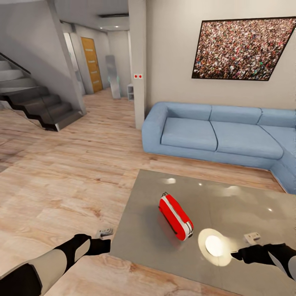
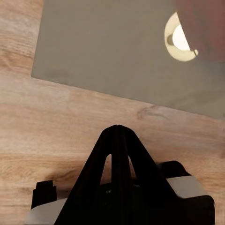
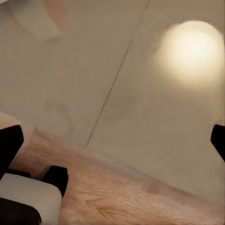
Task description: Turn on the radio receiver that's on the table in the living room.
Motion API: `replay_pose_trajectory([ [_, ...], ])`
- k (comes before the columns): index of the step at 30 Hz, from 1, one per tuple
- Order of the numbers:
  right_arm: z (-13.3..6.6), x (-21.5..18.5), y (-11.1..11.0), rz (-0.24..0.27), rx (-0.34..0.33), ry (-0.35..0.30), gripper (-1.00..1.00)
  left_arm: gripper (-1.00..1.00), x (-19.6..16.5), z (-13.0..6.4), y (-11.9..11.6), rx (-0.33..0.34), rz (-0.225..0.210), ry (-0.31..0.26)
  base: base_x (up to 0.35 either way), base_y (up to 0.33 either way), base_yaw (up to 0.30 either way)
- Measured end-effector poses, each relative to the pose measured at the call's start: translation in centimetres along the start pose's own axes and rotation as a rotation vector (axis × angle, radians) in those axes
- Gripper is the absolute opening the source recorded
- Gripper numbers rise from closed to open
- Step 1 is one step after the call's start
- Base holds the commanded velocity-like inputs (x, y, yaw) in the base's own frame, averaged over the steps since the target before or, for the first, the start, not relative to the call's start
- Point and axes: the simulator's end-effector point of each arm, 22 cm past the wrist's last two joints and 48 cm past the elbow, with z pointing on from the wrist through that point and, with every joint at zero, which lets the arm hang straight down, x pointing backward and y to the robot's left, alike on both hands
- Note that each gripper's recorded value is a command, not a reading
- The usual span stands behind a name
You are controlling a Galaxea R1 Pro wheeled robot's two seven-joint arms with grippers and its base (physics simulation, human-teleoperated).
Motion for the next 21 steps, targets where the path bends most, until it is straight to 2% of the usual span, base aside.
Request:
replay_pose_trajectory([
  [7, -0.2, 0.5, 0.1, -0.01, 0.001, -0.01, 1.0, -1.0, 0.7, -0.2, 0.7, -0.019, 0.001, 0.003, 0.0, 0.0, -0.065],
  [15, 0.1, 5.1, 0.9, -0.008, -0.008, 0.043, 1.0, -1.0, 2.3, -0.2, 1.1, -0.027, -0.003, 0.018, 0.0, 0.0, -0.009],
  [21, 1.1, 9.9, 3.9, 0.003, -0.047, 0.1, 1.0, -1.0, 4.2, 0.0, 1.6, -0.036, 0.001, 0.022, 0.0, 0.0, 0.0],
])
